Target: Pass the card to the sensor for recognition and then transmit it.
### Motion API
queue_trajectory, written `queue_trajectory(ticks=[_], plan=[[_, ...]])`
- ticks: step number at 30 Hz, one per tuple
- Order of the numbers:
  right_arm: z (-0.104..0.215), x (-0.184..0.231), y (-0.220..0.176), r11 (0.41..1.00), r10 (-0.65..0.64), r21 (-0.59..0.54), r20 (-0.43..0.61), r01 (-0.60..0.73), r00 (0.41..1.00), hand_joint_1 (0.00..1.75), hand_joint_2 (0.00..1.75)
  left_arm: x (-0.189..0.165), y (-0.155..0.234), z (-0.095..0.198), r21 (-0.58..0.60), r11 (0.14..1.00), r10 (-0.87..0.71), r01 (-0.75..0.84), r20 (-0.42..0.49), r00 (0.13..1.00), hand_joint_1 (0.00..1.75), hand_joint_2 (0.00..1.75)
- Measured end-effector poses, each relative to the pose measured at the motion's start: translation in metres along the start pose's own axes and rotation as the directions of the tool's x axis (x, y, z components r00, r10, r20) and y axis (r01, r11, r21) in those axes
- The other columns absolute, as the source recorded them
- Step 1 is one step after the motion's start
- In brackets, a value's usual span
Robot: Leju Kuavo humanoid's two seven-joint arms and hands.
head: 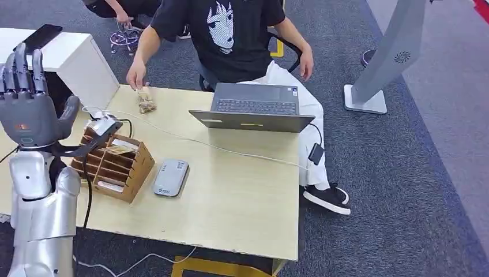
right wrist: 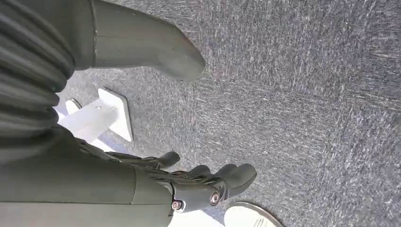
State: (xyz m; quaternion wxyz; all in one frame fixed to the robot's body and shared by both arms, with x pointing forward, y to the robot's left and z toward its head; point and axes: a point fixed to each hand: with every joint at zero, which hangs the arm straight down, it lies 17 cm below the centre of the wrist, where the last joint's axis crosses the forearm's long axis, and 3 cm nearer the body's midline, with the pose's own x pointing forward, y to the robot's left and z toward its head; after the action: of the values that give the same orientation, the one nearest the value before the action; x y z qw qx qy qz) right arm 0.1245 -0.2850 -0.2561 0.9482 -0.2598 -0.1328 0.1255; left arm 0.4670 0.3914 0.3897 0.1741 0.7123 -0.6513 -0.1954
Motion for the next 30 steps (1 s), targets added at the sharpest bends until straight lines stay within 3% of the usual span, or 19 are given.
queue_trajectory(ticks=[4,6,9,12,16,21,25,30], plan=[[0.000,0.000,0.000,1.000,-0.002,0.000,-0.001,0.002,1.000,0.00,1.75,0.019,0.018,-0.008,0.055,0.997,0.049,-0.050,0.019,0.999,0.00,1.75],[0.000,-0.002,0.000,1.000,-0.010,0.000,-0.002,0.010,1.000,0.00,1.75,0.015,0.018,-0.009,0.058,0.993,0.105,-0.103,-0.042,0.994,0.00,1.75],[0.000,-0.006,0.001,1.000,-0.029,0.002,-0.010,0.029,1.000,0.00,1.75,0.024,0.000,-0.013,-0.041,0.958,0.278,-0.285,-0.126,0.952,0.00,1.75],[0.001,-0.013,0.003,0.999,-0.042,0.007,-0.022,0.043,0.999,0.00,1.75,0.055,-0.002,-0.019,-0.132,0.883,0.438,-0.450,-0.109,0.892,0.00,1.75],[0.002,-0.020,0.004,0.998,-0.062,0.011,-0.036,0.062,0.997,0.00,1.75,0.107,-0.006,-0.007,-0.338,0.709,0.636,-0.619,-0.073,0.768,0.00,1.75],[0.002,-0.023,0.005,0.997,-0.074,0.012,-0.044,0.075,0.996,0.00,1.75,0.122,0.006,-0.001,-0.403,0.667,0.676,-0.626,-0.024,0.736,0.00,1.75],[0.002,-0.025,0.005,0.996,-0.087,0.015,-0.052,0.088,0.995,0.00,1.75,0.135,-0.009,0.035,-0.618,0.488,0.743,-0.617,-0.077,0.665,0.00,1.75],[0.003,-0.033,0.007,0.995,-0.094,0.020,-0.072,0.096,0.993,0.00,1.75,0.113,-0.013,0.079,-0.780,0.378,0.727,-0.498,-0.083,0.682,0.00,1.75]])
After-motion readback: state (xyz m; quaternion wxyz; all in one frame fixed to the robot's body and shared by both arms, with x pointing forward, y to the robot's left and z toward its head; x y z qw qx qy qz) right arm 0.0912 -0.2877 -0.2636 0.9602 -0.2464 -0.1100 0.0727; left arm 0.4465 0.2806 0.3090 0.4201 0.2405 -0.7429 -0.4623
